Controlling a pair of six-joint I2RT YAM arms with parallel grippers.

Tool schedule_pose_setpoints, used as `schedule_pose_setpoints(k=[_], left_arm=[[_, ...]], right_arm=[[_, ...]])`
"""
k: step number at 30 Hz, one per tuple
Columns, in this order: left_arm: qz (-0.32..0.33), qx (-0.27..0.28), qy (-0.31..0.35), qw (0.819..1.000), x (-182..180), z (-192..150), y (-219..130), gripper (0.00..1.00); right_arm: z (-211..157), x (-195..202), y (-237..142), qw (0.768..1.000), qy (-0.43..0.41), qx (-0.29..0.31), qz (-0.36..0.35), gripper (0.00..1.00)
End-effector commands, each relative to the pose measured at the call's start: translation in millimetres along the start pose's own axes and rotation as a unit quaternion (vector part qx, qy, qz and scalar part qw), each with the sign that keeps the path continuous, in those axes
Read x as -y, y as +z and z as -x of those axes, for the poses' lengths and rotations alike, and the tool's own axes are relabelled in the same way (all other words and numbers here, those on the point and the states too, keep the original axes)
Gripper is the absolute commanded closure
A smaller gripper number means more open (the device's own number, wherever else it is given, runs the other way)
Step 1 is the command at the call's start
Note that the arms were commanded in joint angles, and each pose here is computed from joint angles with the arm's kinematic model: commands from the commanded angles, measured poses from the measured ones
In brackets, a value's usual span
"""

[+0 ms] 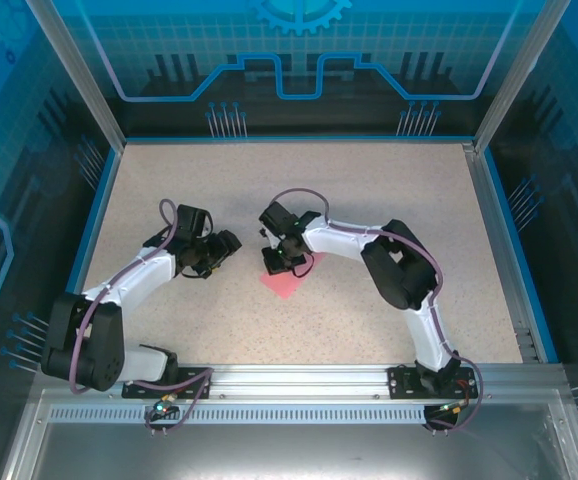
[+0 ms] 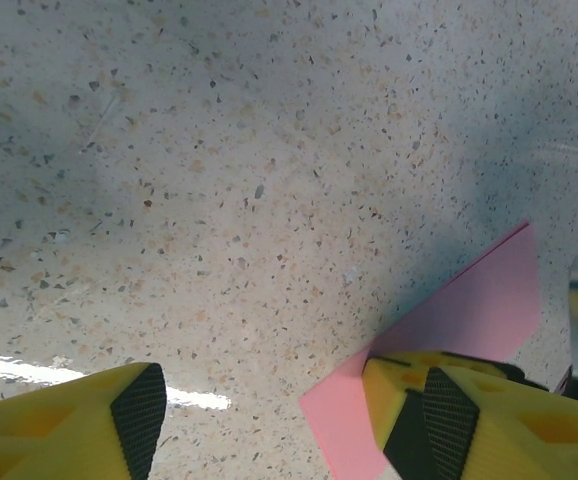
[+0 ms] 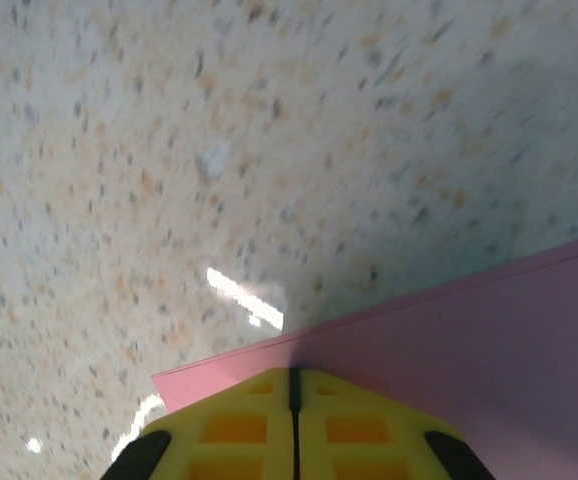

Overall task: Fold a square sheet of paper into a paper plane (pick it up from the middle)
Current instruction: Rotate the square sheet of paper at the center of the table.

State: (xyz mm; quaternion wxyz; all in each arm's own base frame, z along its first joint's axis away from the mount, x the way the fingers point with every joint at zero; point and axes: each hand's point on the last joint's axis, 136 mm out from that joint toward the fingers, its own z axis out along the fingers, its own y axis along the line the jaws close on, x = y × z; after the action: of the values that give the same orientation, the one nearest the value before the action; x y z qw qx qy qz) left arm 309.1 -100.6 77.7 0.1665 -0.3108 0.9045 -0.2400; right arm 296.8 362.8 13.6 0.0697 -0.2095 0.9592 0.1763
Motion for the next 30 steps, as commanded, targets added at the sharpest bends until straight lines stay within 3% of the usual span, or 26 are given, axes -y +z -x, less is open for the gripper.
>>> schedule_pose_setpoints(k=[1,5,8,12,15,17,21,30], left_arm=[[0.013,-0.004,0.007,1.000,-7.4,-0.3,2.5,0.26],[0.008,-0.009,0.008,1.000,-5.7,-1.8,2.8,0.24],[-0.001,-0.015,0.006,1.000,-2.7,-4.0,3.5,0.24],[-0.010,-0.025,0.006,1.000,0.2,-7.6,5.1,0.22],[-0.016,-0.030,0.009,0.999,2.7,-10.8,4.4,0.21],[-0.018,-0.035,0.014,0.999,4.2,-13.4,4.1,0.20],[-0.025,-0.054,0.029,0.998,10.8,-24.5,6.9,0.19],[-0.031,-0.123,0.066,0.990,27.9,-71.0,24.1,0.19]], right_arm=[[-70.5,12.2,0.7,0.991,-0.093,-0.097,-0.018,0.93],[-91.1,24.9,-19.8,0.980,-0.163,-0.108,-0.027,0.92],[-78.6,24.6,-41.3,0.983,-0.170,-0.069,-0.029,0.90],[-36.5,18.6,-71.2,0.997,-0.062,0.034,-0.007,0.81],[-23.6,35.5,-74.6,0.996,0.029,0.076,-0.030,0.70],[-23.0,52.5,-71.4,0.991,0.079,0.084,-0.064,0.64],[-21.2,68.3,-61.9,0.985,0.126,0.078,-0.089,0.63],[-0.7,79.8,-47.6,0.980,0.160,0.074,-0.089,0.59]])
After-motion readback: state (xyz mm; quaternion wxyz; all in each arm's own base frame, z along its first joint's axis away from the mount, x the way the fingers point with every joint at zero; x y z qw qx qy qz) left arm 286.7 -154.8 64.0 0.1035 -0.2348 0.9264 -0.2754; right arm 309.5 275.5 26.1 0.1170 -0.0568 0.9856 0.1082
